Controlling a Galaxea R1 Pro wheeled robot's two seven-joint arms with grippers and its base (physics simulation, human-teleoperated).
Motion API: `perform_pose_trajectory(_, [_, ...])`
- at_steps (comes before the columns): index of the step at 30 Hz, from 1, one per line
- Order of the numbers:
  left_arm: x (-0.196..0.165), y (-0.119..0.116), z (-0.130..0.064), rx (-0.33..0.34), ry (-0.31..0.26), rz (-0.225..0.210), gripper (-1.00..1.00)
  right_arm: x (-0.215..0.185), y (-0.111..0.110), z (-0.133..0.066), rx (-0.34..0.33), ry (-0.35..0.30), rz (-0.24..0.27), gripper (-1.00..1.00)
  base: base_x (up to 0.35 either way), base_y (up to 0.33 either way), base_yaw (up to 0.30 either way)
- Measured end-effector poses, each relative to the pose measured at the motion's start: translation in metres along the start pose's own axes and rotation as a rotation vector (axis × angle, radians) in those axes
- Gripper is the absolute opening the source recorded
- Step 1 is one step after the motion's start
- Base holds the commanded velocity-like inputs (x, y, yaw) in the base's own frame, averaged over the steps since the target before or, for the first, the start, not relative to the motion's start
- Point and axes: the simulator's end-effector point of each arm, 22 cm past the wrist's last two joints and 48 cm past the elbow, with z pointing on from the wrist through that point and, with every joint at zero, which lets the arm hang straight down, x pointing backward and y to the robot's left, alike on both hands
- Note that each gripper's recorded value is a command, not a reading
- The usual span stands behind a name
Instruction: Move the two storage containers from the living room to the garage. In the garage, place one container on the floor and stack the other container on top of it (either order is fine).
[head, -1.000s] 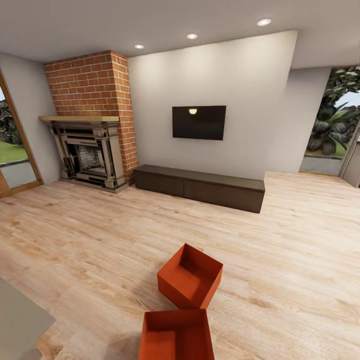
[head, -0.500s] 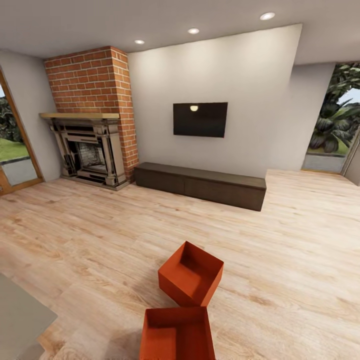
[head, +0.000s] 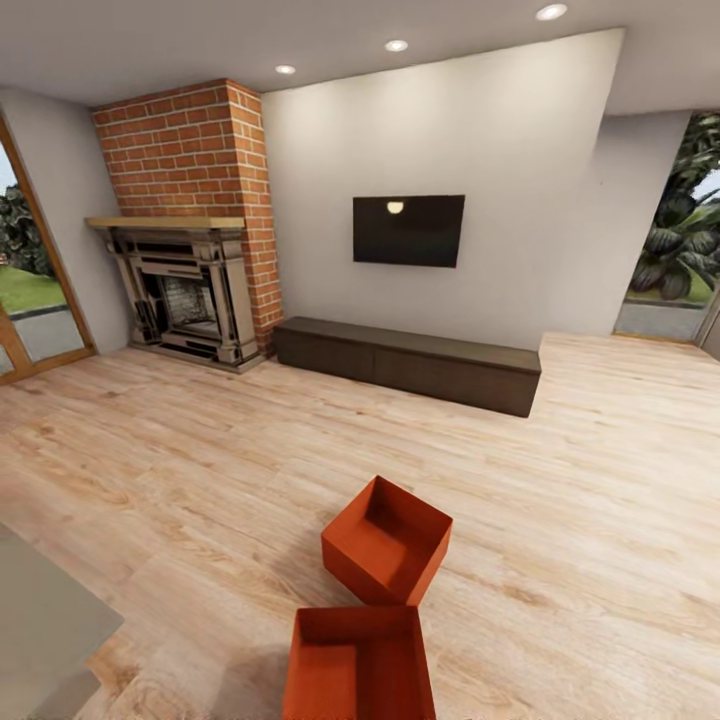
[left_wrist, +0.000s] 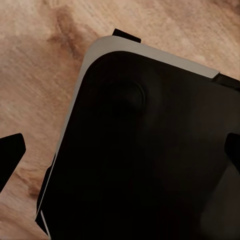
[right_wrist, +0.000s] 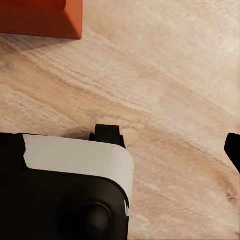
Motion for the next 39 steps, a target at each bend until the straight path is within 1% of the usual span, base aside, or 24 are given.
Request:
perform_pose_trajectory(16, [0.009,0.004,0.0,-0.009,0.024,0.0,1.0,0.014,0.001,0.002,-0.003,0.041,0.0,1.0,0.0,0.0,0.002])
perform_pose_trajectory(28, [0.016,0.006,0.0,-0.016,0.042,0.001,1.0,0.021,0.0,0.003,-0.003,0.057,-0.001,1.0,0.0,0.0,0.0])
perform_pose_trajectory(39, [0.023,0.009,-0.001,-0.023,0.058,0.002,1.0,0.028,0.003,0.004,-0.014,0.07,-0.001,1.0,0.0,0.0,0.0])
